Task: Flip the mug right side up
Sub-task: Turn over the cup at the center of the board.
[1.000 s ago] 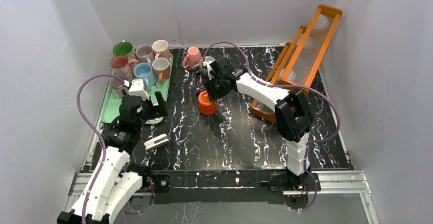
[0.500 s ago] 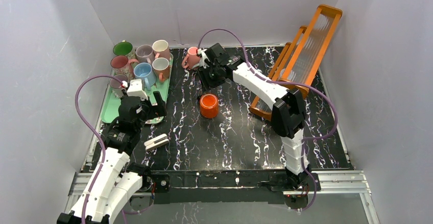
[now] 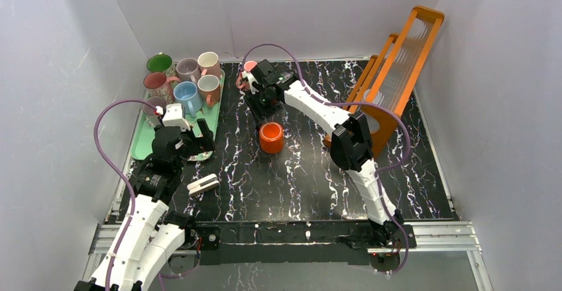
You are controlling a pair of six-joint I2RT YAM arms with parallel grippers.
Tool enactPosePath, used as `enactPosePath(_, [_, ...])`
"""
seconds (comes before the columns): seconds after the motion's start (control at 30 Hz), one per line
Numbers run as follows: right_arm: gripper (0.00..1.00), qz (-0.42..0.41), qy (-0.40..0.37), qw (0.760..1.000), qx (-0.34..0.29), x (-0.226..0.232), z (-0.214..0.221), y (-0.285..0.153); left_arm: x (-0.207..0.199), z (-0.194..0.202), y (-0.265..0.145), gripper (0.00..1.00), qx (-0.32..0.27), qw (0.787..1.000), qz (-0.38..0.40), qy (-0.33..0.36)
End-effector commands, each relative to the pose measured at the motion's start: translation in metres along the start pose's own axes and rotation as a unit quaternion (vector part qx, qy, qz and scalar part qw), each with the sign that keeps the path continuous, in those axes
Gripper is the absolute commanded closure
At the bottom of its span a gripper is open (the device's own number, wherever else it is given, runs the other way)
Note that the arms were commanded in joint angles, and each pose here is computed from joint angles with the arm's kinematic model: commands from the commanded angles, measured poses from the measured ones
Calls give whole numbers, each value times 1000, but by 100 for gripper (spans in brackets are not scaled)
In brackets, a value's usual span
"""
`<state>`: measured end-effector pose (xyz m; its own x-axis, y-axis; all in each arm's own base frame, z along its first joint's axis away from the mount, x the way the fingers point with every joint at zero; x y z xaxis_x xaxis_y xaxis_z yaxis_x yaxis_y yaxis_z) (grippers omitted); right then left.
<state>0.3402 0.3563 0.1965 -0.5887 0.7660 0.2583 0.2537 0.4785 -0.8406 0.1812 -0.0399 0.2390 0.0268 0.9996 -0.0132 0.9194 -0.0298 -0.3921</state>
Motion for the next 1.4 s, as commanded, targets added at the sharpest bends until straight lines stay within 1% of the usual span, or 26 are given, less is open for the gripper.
enactPosePath(0.0, [41, 2, -35, 999, 13, 2, -3, -3, 2, -12, -8, 2, -19, 1000, -9, -5])
enactPosePath(0.1, [41, 7, -35, 999, 33, -1, 2, 4, 2, -12, -8, 2, -21, 1000, -10, -5])
enactPosePath(0.27, [42, 22, -50, 993, 101, -4, 27, 14, 2, -12, -8, 2, -21, 1000, -12, -5])
enactPosePath(0.33, [42, 33, -50, 991, 117, -5, 35, 14, 2, -13, -8, 2, -21, 1000, -12, -6])
enactPosePath(0.53, [43, 61, -59, 986, 141, -2, 51, 6, 3, -13, -9, 2, -21, 1000, -15, -6])
enactPosePath(0.67, [44, 63, -66, 985, 149, -1, 55, 6, 3, -13, -9, 2, -21, 1000, -14, -6])
enactPosePath(0.77, [50, 63, -70, 984, 153, -2, 56, 7, 3, -13, -8, 2, -21, 1000, -16, -8])
enactPosePath(0.83, [56, 62, -70, 984, 154, -3, 57, 7, 3, -13, -8, 2, -21, 1000, -17, -10])
enactPosePath(0.9, [68, 56, -72, 985, 150, -1, 56, 5, 3, -13, -8, 2, -21, 1000, -17, -12])
enactPosePath(1.0, [82, 44, -76, 986, 139, 2, 56, 1, 2, -13, -8, 2, -20, 1000, -17, -14])
enactPosePath(1.17, [98, 26, -83, 991, 106, 6, 53, -13, 2, -12, -7, 4, -20, 1000, -17, -17])
enactPosePath(1.27, [99, 7, -87, 993, 79, 12, 48, -28, 1, -13, -6, 4, -25, 999, -11, -18])
enactPosePath(1.37, [99, -18, -96, 994, 51, 18, 44, -41, -3, -12, -6, 5, -30, 999, 13, -19])
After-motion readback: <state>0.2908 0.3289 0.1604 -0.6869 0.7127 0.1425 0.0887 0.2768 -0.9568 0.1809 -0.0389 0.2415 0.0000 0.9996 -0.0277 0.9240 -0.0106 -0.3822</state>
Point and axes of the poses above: each gripper's point midway between its finger pads, its own y axis out along the fingers, its own x axis along the line the jaws close on, z = x × y, the point moved 9 cm from there along -y, back along the fingers, and after that the axes turned 9 degrees about y, right-handed, at the moved point
